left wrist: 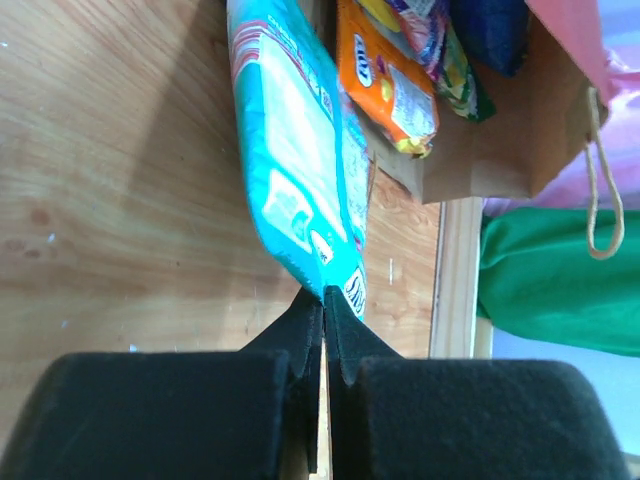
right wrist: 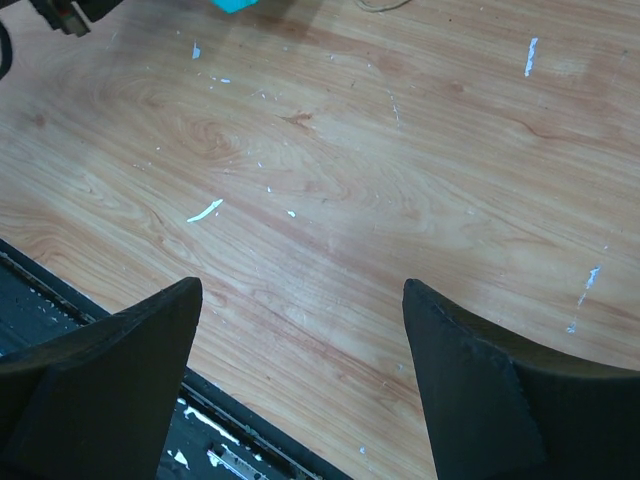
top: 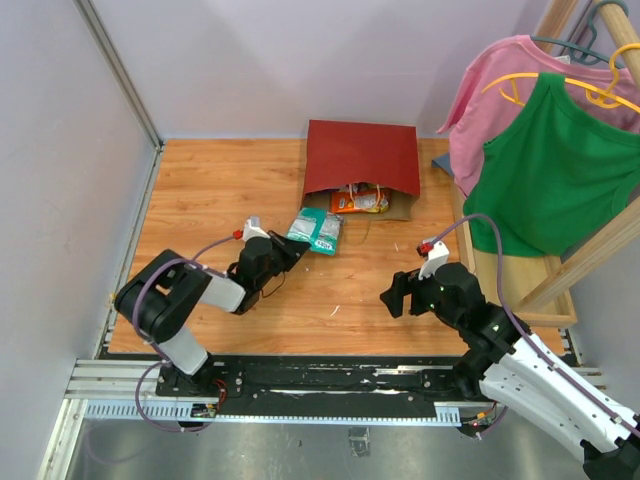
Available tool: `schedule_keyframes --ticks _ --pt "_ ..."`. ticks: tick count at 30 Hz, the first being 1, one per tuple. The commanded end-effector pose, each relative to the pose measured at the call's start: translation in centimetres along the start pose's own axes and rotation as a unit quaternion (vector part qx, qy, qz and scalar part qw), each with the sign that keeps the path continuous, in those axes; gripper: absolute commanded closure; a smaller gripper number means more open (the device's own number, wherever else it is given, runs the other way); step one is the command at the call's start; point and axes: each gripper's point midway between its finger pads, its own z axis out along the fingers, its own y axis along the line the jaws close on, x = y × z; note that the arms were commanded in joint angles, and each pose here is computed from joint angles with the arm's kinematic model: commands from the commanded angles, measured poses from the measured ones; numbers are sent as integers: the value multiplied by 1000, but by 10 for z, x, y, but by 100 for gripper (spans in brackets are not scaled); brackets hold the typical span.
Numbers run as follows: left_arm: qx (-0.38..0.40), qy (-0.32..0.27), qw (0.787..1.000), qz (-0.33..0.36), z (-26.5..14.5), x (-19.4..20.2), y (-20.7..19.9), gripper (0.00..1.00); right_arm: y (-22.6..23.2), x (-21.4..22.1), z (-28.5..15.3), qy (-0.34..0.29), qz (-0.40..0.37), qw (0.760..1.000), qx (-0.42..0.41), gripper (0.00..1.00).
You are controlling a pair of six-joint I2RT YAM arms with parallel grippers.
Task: Take the snacks out of the paper bag
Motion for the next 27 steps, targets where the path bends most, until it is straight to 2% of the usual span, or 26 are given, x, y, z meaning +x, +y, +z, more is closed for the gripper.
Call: schedule_keyframes --ticks 1,5,8,12,15,23,27 --pt "56 -41 998 -11 -25 -24 -36 99 -6 4 0 5 3 1000 10 17" --pt "46 -78 996 8 -51 -46 -45 99 -8 8 1 11 -1 1000 13 17" --pt "20 -132 991 23 -75 -74 -46 99 -9 12 2 15 -1 1000 13 17" --pt "-33 -214 976 26 -113 -118 -32 100 -7 15 4 19 0 1000 8 17" --pt "-59 -255 965 27 -140 -146 -21 99 -6 17 6 20 1 1000 3 17" --pt "-149 -317 935 50 -185 -195 10 99 -5 21 6 29 1 1000 -1 17" --pt "-182 -303 933 69 -182 -211 16 100 -6 24 4 33 0 999 2 17"
